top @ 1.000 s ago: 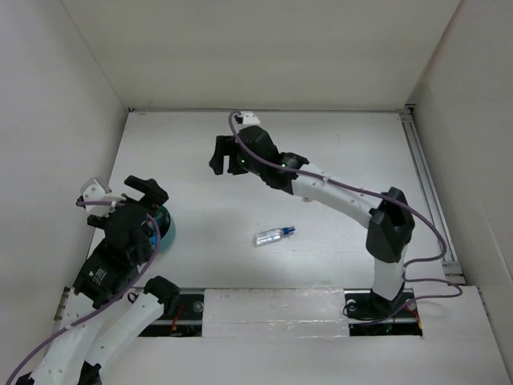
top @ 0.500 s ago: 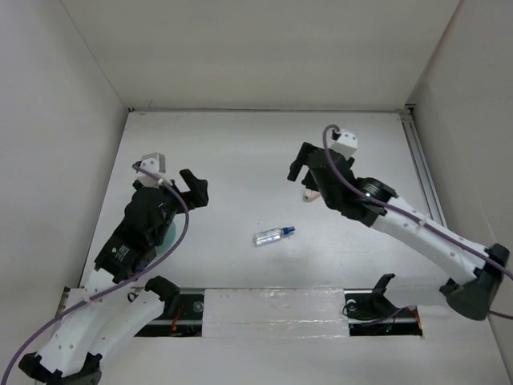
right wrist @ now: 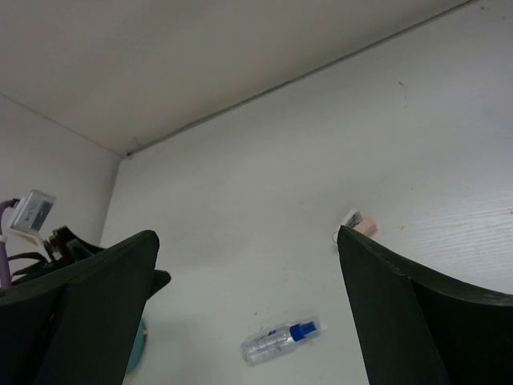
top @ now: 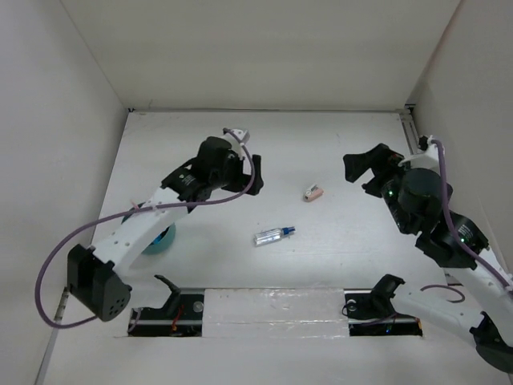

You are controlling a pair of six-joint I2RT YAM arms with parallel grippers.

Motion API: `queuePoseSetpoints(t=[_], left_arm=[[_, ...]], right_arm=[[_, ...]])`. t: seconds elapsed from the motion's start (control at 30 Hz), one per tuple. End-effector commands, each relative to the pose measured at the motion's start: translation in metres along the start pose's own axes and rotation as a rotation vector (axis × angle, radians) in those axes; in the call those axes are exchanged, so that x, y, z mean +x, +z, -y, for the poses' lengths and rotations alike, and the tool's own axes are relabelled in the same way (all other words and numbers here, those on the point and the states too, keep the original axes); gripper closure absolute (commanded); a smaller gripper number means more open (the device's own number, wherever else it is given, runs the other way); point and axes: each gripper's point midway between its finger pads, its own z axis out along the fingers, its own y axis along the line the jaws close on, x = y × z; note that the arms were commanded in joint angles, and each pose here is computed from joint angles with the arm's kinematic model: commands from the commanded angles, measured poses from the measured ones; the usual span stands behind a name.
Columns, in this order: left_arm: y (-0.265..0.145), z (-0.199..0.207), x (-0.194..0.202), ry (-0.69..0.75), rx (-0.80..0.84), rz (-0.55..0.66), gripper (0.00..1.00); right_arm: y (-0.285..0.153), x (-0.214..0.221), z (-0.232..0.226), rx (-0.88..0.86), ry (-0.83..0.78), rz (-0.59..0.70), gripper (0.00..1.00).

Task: Sort the stationery into containers
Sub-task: Pick up the stationery from the center of the board.

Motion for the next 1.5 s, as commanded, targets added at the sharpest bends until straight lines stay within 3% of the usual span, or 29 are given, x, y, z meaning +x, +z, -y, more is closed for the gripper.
queuePoseSetpoints(t=[0.0, 0.13, 0.27, 0.33, 0.53, 0.73, 1.1, 1.33, 1.47], left_arm=[[0.017, 0.027, 0.014, 0.080, 0.043, -0.083, 0.00], [0.040, 0.053, 0.063, 0.190, 0.020, -0.201, 0.00], [0.050, 0.053, 0.103, 0.256, 0.004, -0.303, 0.00], [0.053, 0.055, 0.107, 0.273, 0.033, -0.302, 0.00], [0.069, 0.076, 0.156, 0.423, 0.063, -0.445, 0.00], [0.072, 0.075, 0.162, 0.434, 0.074, -0.458, 0.00], [0.106, 0.072, 0.204, 0.643, -0.010, -0.605, 0.00], [0.109, 0.075, 0.208, 0.654, 0.014, -0.611, 0.00], [0.111, 0.073, 0.215, 0.655, 0.016, -0.633, 0.06]], right_arm=[[0.008, 0.025, 0.006, 0.018, -0.111, -0.102, 0.01], [0.010, 0.035, 0.000, -0.029, -0.113, -0.139, 0.01], [0.007, 0.044, -0.010, -0.106, -0.100, -0.167, 0.01], [0.008, 0.051, -0.009, -0.128, -0.106, -0.184, 0.01], [0.007, 0.061, -0.017, -0.187, -0.105, -0.208, 0.01], [-0.001, 0.052, -0.017, -0.211, -0.098, -0.178, 0.01], [-0.012, 0.045, -0.024, -0.278, -0.092, -0.161, 0.01], [-0.020, 0.040, -0.022, -0.298, -0.091, -0.150, 0.01], [-0.019, 0.042, -0.023, -0.306, -0.091, -0.154, 0.01]])
